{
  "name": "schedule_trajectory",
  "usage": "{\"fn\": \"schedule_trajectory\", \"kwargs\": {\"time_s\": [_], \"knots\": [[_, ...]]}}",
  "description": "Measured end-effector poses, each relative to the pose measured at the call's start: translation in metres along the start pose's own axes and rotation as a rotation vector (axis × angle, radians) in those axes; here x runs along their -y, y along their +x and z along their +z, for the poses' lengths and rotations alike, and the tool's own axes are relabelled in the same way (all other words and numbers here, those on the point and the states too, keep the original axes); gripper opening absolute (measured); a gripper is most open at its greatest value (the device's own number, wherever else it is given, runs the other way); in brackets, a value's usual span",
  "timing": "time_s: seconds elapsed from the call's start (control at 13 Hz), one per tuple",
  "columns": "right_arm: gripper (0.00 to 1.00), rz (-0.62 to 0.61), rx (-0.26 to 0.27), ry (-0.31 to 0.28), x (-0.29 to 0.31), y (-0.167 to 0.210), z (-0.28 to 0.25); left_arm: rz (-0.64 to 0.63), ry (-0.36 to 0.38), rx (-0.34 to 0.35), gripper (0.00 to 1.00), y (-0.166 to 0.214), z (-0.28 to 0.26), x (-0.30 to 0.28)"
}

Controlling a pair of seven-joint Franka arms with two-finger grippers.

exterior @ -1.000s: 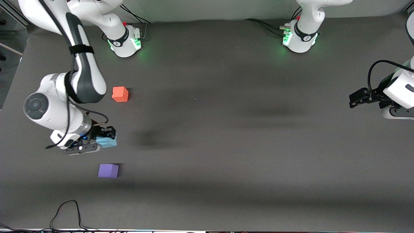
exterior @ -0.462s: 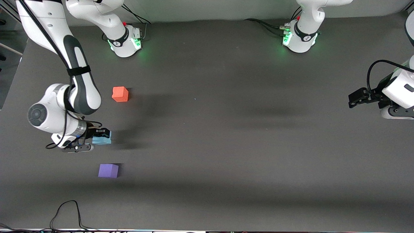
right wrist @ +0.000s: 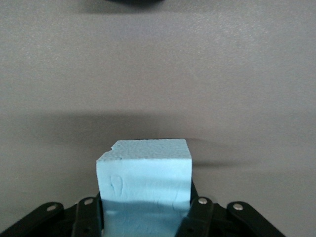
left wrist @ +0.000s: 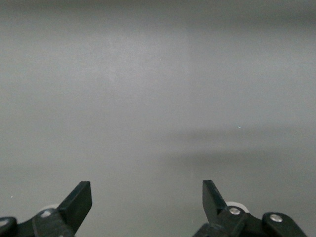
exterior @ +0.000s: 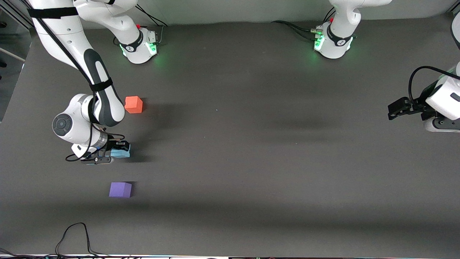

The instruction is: Place blue block between orange and purple blocks

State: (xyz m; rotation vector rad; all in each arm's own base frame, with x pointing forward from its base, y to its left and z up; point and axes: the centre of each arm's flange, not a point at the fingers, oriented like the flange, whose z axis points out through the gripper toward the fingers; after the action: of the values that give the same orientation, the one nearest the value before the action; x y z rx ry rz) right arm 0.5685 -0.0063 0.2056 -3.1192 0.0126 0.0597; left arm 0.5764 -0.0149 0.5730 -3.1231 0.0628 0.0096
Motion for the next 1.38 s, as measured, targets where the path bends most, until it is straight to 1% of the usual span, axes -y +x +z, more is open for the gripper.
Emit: {"fn": "schedule_trajectory", "kwargs": {"time_s": [0.31,0.69,0.77,1.0,1.08,1.23,1.38], "knots": [[0.55,-0.012,0.001,0.021,0.024,-0.002,0.003,0.000,0.000,0.008,1.00,-0.001,0.001,0.000],[0.54,0.000,0.008,0.019,0.020,-0.005,0.009,-0.001,-0.013,0.008,1.00,-0.001,0.000,-0.001],[0.59,0.011,0.009,0.024,0.019,-0.006,0.011,-0.002,-0.015,0.007,1.00,-0.001,0.000,-0.001],[0.91,0.029,0.001,0.037,0.017,-0.004,0.008,-0.002,-0.017,0.006,1.00,-0.001,0.000,-0.002],[1.00,0.025,-0.006,0.045,0.018,-0.001,-0.001,-0.002,-0.018,0.006,1.00,-0.001,0.000,-0.002],[1.00,0.011,-0.011,0.088,0.024,0.008,-0.038,-0.003,-0.018,0.006,1.00,-0.001,0.000,-0.001],[1.00,-0.016,-0.023,0.126,0.023,0.018,-0.091,-0.003,-0.018,0.006,1.00,-0.001,0.000,-0.001]]}}
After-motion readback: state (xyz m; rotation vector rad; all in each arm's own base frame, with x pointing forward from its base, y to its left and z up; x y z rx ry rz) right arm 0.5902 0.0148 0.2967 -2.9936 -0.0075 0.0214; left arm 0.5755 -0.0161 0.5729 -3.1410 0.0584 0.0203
